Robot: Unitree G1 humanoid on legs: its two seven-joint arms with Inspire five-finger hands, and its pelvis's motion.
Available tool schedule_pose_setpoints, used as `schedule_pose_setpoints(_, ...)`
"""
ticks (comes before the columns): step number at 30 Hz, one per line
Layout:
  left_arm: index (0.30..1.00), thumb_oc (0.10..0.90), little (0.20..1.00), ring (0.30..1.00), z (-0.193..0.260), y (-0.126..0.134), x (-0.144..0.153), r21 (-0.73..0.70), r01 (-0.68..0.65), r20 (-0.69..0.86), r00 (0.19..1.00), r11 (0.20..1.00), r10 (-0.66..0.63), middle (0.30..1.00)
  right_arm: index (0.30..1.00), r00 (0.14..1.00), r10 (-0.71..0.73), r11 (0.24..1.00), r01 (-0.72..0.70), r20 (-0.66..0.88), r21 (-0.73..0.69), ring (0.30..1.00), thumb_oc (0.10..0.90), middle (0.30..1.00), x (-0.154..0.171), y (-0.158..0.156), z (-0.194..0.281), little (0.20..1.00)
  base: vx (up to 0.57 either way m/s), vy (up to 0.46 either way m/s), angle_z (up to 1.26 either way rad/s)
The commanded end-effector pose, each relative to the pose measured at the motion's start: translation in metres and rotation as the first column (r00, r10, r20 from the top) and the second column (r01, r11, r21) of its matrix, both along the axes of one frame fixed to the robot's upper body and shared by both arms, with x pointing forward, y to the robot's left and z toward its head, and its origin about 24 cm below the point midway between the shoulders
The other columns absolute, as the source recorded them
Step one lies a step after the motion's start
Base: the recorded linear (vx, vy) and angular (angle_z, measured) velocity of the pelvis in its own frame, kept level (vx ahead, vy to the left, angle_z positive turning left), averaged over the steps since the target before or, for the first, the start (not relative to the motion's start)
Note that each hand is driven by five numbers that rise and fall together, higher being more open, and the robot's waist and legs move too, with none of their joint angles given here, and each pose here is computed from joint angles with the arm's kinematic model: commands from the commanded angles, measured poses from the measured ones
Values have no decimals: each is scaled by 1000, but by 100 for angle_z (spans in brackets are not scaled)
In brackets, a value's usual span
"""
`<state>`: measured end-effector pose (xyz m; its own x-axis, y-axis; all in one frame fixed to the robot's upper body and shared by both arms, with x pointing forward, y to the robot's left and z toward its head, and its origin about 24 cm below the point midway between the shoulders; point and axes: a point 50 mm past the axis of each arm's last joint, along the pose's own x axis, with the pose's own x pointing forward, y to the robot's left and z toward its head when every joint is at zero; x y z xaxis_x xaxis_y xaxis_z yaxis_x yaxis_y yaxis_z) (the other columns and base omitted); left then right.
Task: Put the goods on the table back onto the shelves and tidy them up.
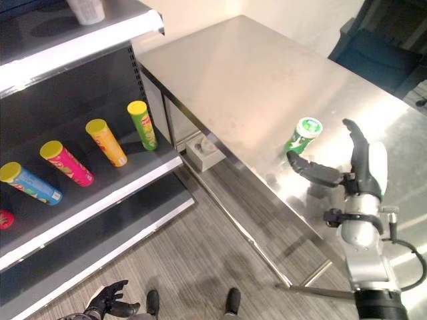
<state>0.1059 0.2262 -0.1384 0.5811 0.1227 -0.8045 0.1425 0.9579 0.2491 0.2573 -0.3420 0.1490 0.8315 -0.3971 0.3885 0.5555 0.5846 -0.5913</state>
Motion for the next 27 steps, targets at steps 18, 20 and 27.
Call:
schedule_pose_setpoints(18,900,800,900,900,12,23,16,88,54,43,997,995,-57,900,900,965,-42,996,60,258,-65,900,800,900,20,-2,65,900,21,-14,4)
schedule_pose_setpoints(20,900,800,900,900,11,22,15,86,59,37,997,995,-62,900,900,962,-44,997,61,269,-55,900,800,900,21,0,65,900,0,0,0)
schedule_pose_setpoints(27,900,800,900,900,11,22,13,86,44,37,998,995,-47,900,900,947,-55,997,71,315,-42,900,800,900,13,-1,69,900,15,-2,0)
